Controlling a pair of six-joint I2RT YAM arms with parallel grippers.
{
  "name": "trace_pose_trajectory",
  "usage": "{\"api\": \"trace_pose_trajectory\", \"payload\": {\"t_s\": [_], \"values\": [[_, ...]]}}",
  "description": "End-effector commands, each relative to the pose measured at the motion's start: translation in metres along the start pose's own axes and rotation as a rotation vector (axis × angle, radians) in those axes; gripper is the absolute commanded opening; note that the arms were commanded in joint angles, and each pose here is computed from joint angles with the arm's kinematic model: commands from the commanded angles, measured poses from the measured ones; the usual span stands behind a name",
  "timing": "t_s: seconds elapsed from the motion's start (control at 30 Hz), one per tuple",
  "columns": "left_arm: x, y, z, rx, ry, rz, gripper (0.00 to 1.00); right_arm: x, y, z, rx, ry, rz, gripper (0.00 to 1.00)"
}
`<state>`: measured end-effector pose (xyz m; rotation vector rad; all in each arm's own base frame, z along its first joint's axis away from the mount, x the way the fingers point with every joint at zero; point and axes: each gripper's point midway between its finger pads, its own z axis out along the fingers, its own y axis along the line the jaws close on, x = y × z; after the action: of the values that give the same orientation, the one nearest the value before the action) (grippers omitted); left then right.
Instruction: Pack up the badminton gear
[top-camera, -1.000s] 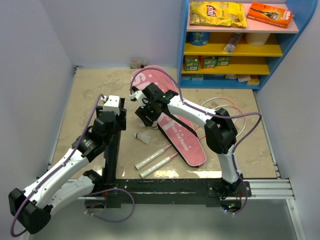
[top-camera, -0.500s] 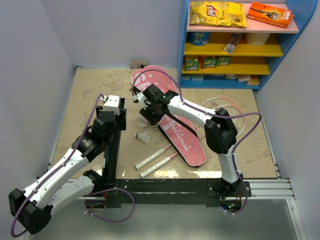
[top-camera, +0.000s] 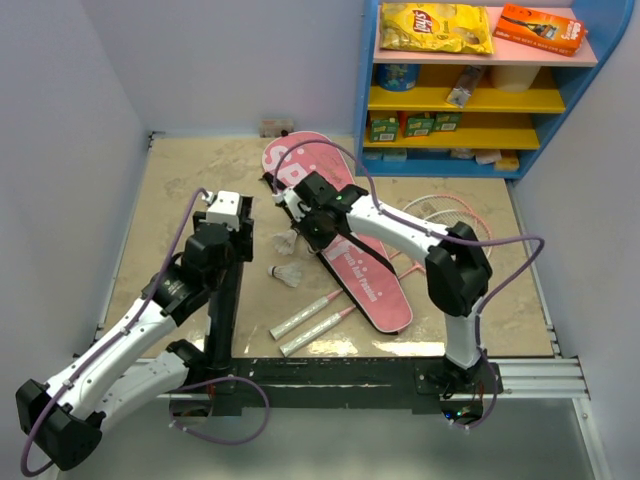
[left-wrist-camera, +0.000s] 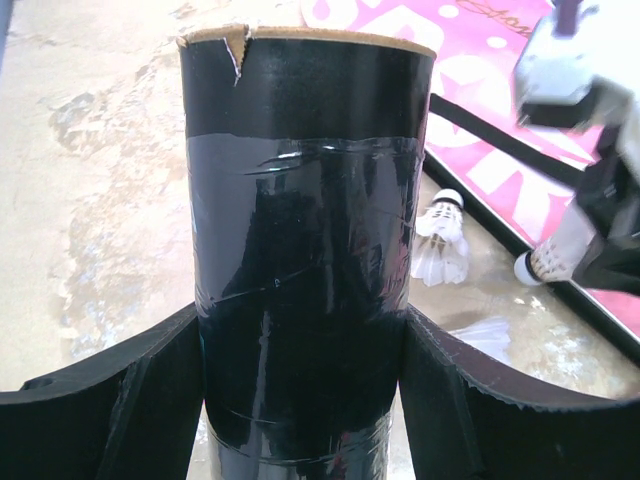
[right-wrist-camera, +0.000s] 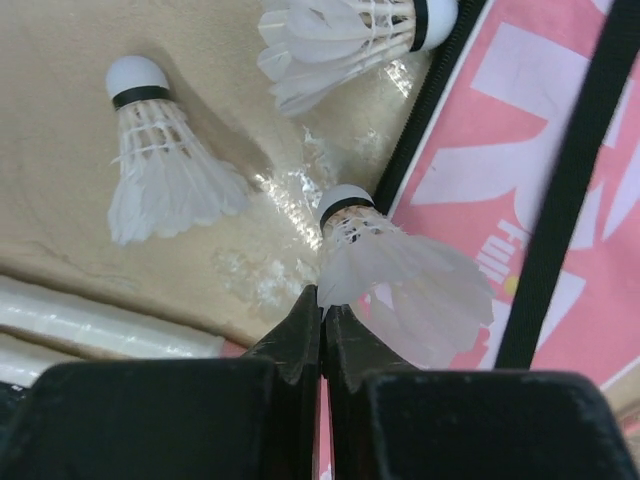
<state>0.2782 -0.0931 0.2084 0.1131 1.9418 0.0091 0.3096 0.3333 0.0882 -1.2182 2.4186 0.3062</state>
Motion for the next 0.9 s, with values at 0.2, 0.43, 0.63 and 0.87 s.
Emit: {"api": "trace_pose_trajectory", "payload": {"t_s": [0.2,0.43,0.63,0.87], "values": [[-0.029,-0.056,-0.013,0.343,-0.109,0.043,0.2,-0.024,-0.001,-0.112,0.089,-0.263,0.146,0.0],[-0.021,-0.115,-0.038,0.708,-0.106,0.11,0.2,0.01,-0.011,-0.196,0.209,-0.372,0.295,0.0],[-0.004,-0.163,-0.062,0.97,-0.053,0.188,0.19,0.032,-0.005,-0.245,0.198,-0.482,0.342,0.0],[0.023,-0.198,-0.104,1.213,-0.004,0.299,0.2,0.048,0.039,-0.287,-0.025,-0.537,0.305,0.0]]}}
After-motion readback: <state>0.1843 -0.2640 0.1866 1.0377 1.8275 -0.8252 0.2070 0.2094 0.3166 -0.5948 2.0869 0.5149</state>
